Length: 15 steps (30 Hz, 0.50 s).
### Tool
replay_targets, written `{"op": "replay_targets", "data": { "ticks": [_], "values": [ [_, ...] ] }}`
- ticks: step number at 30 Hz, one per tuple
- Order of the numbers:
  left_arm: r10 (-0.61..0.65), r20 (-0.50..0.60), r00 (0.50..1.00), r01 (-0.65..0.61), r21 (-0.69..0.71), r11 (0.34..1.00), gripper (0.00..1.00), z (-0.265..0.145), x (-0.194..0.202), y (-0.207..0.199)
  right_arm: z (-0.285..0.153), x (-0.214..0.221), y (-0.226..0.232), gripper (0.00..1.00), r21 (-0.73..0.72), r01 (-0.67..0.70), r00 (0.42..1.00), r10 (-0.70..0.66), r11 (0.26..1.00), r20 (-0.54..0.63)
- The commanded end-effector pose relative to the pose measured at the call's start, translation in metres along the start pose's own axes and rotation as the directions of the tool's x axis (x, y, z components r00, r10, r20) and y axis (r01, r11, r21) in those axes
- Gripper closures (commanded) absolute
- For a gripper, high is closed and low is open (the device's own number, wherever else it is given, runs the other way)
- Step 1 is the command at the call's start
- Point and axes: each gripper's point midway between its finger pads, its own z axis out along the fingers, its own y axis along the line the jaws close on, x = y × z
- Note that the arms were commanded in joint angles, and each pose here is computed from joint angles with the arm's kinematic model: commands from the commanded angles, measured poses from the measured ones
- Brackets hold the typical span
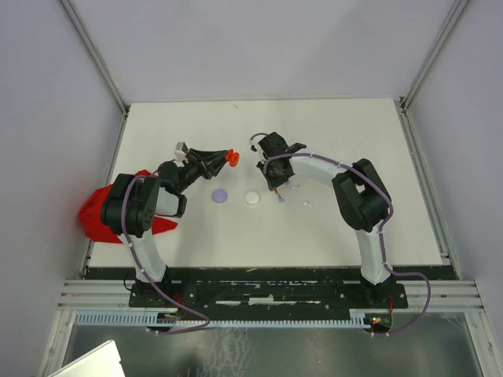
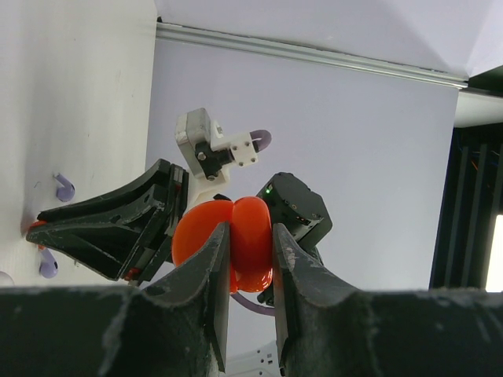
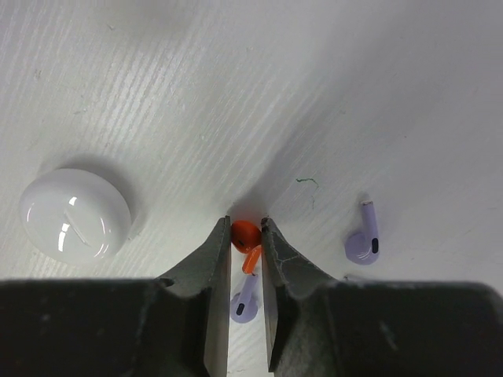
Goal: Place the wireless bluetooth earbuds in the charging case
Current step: Pick up the earbud from the center of the board.
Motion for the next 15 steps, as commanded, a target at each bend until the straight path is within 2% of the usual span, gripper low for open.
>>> {"op": "replay_targets", "data": {
  "ticks": [1, 5, 10, 15],
  "values": [
    [0.047, -0.016, 0.999, -0.046, 0.053, 0.998, 0.97, -0.004, 0.005, -0.017, -0.046, -0.058, -0.008, 0.89, 0.036, -0.005, 0.979, -0.002, 0.999, 0.205],
    [0.038, -0.016, 0.999, -0.037, 0.037, 0.999, 0.97, -0.004, 0.006, -0.014, -0.077, -0.088, -0.01, 0.93, 0.044, -0.001, 0.937, -0.014, 0.999, 0.348],
    [0.024, -0.022, 0.999, -0.024, 0.022, 0.999, 0.97, -0.001, 0.01, -0.01, -0.124, -0.123, -0.005, 0.98, 0.025, 0.02, 0.847, -0.03, 0.999, 0.532],
    [0.004, -0.04, 0.999, -0.003, 0.017, 1.0, 0.97, 0.005, 0.017, -0.007, -0.171, -0.147, 0.009, 0.99, -0.033, 0.062, 0.699, -0.02, 0.998, 0.715]
  ]
}}
